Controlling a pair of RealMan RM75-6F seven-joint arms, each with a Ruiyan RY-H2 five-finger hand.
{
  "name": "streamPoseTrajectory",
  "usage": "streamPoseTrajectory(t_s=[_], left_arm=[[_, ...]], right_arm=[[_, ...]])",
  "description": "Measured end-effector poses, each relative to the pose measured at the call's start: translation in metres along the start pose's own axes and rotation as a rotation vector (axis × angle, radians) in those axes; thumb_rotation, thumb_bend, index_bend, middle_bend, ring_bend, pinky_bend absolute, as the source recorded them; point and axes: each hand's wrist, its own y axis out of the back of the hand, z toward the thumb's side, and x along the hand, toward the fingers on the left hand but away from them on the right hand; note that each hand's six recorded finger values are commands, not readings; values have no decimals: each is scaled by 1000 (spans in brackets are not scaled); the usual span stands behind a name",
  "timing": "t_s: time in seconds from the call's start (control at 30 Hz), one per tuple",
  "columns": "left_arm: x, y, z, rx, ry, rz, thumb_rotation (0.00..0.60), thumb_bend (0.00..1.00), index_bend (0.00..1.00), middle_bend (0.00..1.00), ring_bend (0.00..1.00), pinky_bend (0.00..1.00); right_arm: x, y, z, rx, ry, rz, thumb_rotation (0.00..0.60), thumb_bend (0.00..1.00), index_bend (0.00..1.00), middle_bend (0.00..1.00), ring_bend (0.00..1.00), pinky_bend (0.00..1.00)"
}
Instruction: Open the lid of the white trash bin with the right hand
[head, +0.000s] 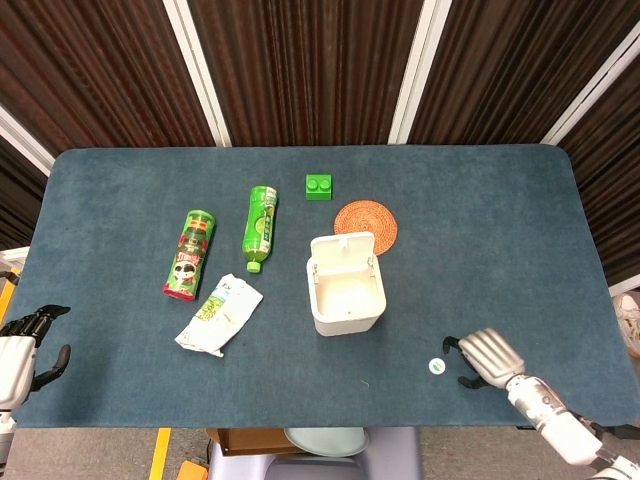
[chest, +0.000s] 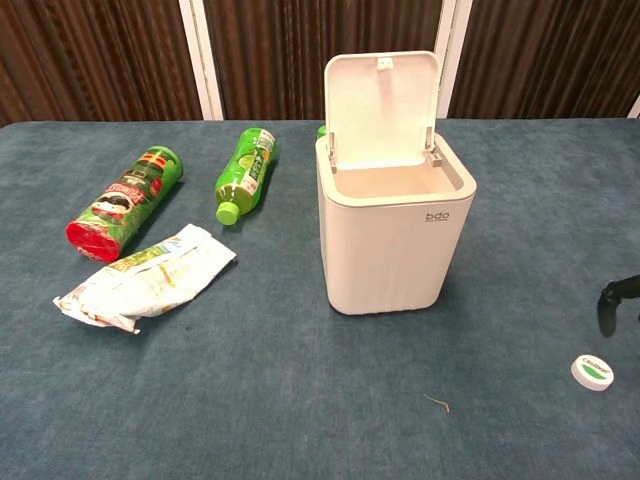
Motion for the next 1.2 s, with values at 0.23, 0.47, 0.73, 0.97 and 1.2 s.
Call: streamPoseTrajectory(t_s=[0.23, 0.47, 0.73, 0.97, 1.2], left_arm=[[0, 2, -2, -8, 4, 8, 600, 444, 244, 245, 309, 347], [-1, 3, -2, -9, 2, 9, 600, 444, 244, 250, 321, 347], [-1, 5, -4, -17, 9, 15, 600, 444, 247, 251, 321, 347], [-1, 4, -3, -16, 5, 11, 600, 444, 252, 251, 321, 347], [-1, 4, -4, -17, 8, 12, 600, 444, 253, 253, 320, 347]], right_arm=[[-11, -7, 6, 5, 15, 24, 600, 299, 537, 906, 937, 870], [-21, -11, 13, 5, 26, 33, 600, 299, 560, 908, 942, 871], [-23, -13, 14, 17, 24, 44, 600, 308, 568, 910, 942, 872], [-25, -15, 13, 15, 15, 47, 600, 336, 602, 919, 948, 882], [-25, -16, 11, 15, 6, 46, 600, 379, 622, 922, 952, 889]])
